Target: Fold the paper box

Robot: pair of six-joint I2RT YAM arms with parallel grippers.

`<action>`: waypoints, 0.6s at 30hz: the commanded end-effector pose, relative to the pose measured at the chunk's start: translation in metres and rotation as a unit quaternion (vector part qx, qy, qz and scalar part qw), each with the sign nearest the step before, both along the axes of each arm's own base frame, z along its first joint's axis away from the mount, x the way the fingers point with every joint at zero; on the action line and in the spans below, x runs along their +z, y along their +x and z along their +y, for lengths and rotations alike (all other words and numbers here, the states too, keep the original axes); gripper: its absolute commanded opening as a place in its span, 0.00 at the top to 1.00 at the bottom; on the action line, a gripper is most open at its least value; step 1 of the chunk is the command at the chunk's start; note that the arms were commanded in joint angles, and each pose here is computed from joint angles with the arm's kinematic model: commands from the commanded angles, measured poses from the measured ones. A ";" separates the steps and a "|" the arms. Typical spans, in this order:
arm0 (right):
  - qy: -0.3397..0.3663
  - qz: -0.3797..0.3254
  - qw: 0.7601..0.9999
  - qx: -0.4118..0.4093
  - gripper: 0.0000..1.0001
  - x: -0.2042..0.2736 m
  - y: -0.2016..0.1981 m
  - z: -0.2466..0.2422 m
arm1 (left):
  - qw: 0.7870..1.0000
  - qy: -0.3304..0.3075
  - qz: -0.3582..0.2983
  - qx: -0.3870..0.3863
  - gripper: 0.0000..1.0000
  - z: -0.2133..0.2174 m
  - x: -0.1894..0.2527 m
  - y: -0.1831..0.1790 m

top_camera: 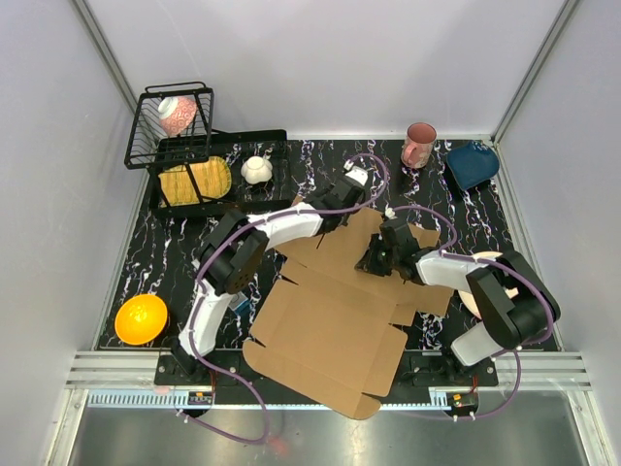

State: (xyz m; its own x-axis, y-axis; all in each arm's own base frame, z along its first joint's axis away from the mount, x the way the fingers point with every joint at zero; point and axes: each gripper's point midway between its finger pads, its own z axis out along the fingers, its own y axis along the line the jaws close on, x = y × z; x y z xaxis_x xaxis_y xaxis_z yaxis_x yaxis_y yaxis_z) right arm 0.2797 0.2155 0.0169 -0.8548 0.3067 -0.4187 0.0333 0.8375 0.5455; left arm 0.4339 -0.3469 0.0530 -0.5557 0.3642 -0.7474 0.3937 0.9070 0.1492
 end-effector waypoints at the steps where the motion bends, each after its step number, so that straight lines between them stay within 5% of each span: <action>1: -0.054 0.024 0.998 0.001 0.86 -0.006 -0.012 -0.017 | 0.998 0.029 -0.044 0.018 1.00 -0.006 0.011 0.006; 4: -0.062 0.000 0.998 -0.003 0.84 0.018 -0.006 -0.021 | 0.998 0.013 -0.046 0.036 1.00 0.005 0.009 0.002; 13: -0.074 -0.169 0.981 -0.066 0.50 0.156 0.021 -0.050 | 0.984 -0.128 -0.108 0.058 1.00 0.036 0.049 -0.014; 18: -0.101 -0.206 0.972 -0.046 0.41 0.180 0.038 -0.049 | 0.954 -0.237 -0.176 0.042 1.00 0.035 0.086 -0.026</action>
